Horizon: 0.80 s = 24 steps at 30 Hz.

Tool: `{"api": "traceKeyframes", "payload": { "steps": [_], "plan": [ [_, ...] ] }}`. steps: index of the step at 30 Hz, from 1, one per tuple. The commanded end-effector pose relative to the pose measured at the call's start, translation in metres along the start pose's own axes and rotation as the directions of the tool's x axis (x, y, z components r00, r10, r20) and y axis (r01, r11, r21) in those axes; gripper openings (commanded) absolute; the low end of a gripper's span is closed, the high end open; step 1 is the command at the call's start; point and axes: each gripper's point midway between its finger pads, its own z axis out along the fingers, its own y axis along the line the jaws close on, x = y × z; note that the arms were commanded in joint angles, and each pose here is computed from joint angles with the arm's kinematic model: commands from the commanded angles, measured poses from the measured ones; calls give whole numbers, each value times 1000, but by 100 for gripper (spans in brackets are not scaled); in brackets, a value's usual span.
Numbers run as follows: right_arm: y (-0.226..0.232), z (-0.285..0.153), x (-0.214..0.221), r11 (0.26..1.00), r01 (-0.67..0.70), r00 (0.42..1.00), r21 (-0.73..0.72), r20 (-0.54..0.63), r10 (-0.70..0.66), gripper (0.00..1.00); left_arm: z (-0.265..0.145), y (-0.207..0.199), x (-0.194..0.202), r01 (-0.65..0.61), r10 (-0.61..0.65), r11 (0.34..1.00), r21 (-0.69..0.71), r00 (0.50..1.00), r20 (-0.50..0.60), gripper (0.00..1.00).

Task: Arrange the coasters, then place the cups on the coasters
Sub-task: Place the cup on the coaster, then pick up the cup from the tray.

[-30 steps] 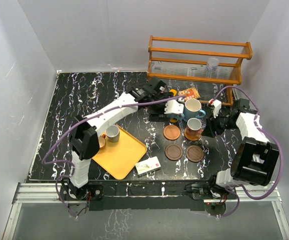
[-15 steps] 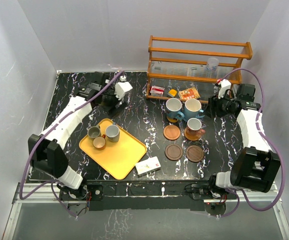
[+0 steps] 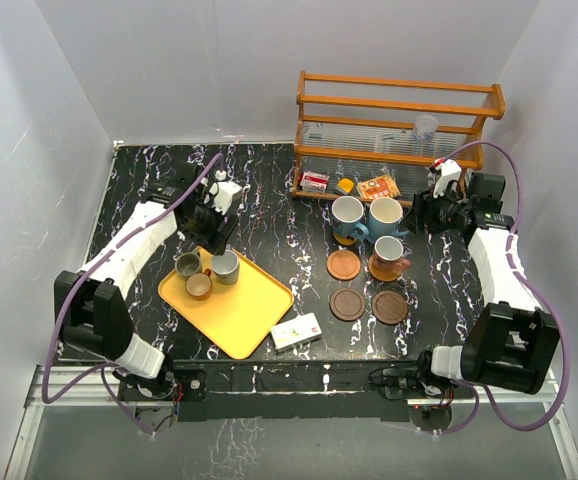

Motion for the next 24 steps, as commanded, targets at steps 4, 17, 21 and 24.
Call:
{"api": "traceKeyframes", "payload": {
  "steps": [4, 17, 21, 24],
  "plan": [
    [-2, -5, -15, 998, 58, 996, 34, 65, -60, 54, 18, -12, 24, 74, -65, 994, 77, 992, -106, 48],
    [2, -5, -11, 998, 59, 996, 15, 61, -60, 54, 34, -19, 24, 58, -40, 989, 133, 990, -136, 21],
    [3, -6, -12, 998, 65, 996, 13, 66, -66, 53, 32, -27, 9, -50, 67, 983, 177, 994, -88, 7],
    [3, -6, -12, 998, 67, 996, 9, 66, -67, 54, 24, -34, -9, -181, 190, 962, 205, 982, -21, 0]
  ]
}}
